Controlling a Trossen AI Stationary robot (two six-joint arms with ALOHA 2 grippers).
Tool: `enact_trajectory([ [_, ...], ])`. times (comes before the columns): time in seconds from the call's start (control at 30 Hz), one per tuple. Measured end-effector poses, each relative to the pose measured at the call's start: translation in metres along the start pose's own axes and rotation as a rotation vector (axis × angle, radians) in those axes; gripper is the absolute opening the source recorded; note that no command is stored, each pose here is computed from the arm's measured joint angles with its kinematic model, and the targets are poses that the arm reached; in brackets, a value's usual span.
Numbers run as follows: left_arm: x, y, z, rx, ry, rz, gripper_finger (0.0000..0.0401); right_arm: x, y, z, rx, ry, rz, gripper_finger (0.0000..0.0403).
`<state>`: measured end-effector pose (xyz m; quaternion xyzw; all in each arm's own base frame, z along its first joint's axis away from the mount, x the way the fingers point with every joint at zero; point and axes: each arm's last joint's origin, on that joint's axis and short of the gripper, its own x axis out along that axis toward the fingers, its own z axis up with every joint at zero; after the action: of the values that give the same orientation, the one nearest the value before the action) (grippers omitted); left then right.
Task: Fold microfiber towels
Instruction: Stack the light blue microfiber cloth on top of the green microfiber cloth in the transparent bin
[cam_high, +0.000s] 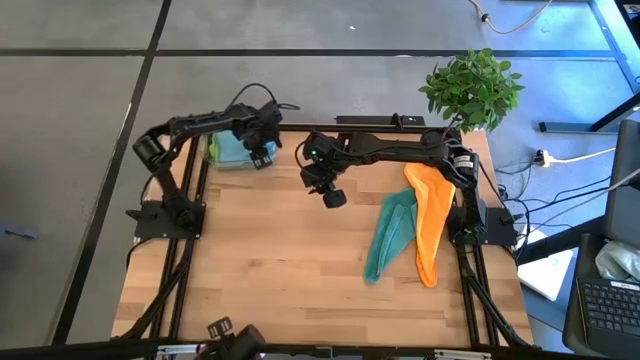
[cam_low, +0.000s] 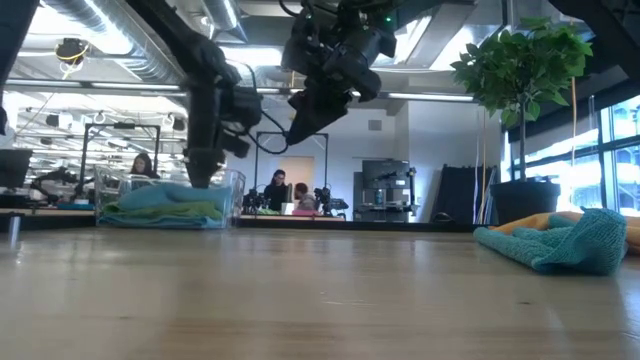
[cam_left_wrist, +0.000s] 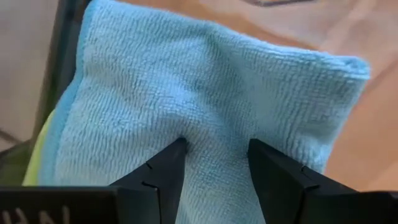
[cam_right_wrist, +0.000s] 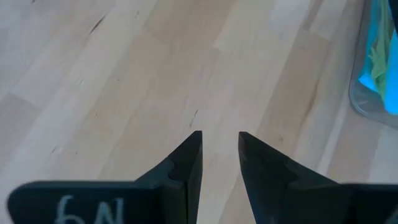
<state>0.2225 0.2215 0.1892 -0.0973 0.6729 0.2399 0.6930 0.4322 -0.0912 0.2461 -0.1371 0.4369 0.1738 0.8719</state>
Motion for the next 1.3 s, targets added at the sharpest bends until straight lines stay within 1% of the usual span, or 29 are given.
enact_trajectory([
  [0.1, 0.004, 0.001, 0.007, -0.008, -0.054, -0.005, 0.0166, 0.000, 0.000, 0.000, 0.002, 0.000, 0.003, 0.0106],
  [0.23, 0.004, 0.003, 0.012, -0.022, -0.099, 0.028, 0.0166, 0.000, 0.001, -0.001, 0.005, 0.003, 0.011, 0.0106],
  [0.3, 0.004, 0.004, 0.010, -0.015, -0.074, 0.056, 0.0166, 0.002, 0.001, -0.003, 0.008, 0.010, 0.017, 0.0106],
  [0.43, -0.004, 0.006, -0.001, 0.029, 0.025, 0.158, 0.0166, 0.002, 0.002, -0.003, 0.010, 0.016, 0.022, 0.0106],
  [0.5, -0.013, 0.008, -0.007, 0.027, 0.042, 0.210, 0.0166, 0.002, 0.002, -0.003, 0.007, 0.014, 0.021, 0.0106],
  [0.57, -0.023, 0.009, -0.011, 0.009, 0.034, 0.222, 0.0166, 0.002, 0.001, -0.002, 0.001, 0.001, 0.012, 0.0106],
  [0.67, -0.032, 0.007, -0.016, -0.014, 0.020, 0.201, 0.0166, 0.002, 0.000, -0.001, -0.001, -0.007, 0.008, 0.0106],
  [0.73, -0.036, 0.004, -0.017, -0.024, -0.015, 0.142, 0.0166, 0.002, 0.001, -0.001, -0.002, -0.020, 0.022, 0.0106],
  [0.8, -0.038, 0.002, -0.014, -0.044, -0.068, 0.084, 0.0166, 0.002, 0.001, 0.000, -0.003, -0.035, 0.041, 0.0106],
  [0.9, -0.037, 0.001, -0.006, -0.078, -0.140, 0.064, 0.0166, 0.002, 0.001, 0.001, -0.004, -0.053, 0.058, 0.0106],
  [0.97, -0.031, -0.001, -0.001, -0.074, -0.149, 0.060, 0.0166, 0.002, 0.002, 0.000, 0.001, -0.046, 0.063, 0.0106],
  [1.2, -0.002, -0.008, 0.010, -0.080, -0.076, 0.015, 0.0166, 0.003, 0.004, -0.002, 0.008, -0.021, 0.081, 0.0106],
  [1.3, 0.007, -0.009, 0.016, -0.082, -0.099, -0.017, 0.0166, 0.003, 0.003, -0.002, 0.002, -0.028, 0.076, 0.0106],
])
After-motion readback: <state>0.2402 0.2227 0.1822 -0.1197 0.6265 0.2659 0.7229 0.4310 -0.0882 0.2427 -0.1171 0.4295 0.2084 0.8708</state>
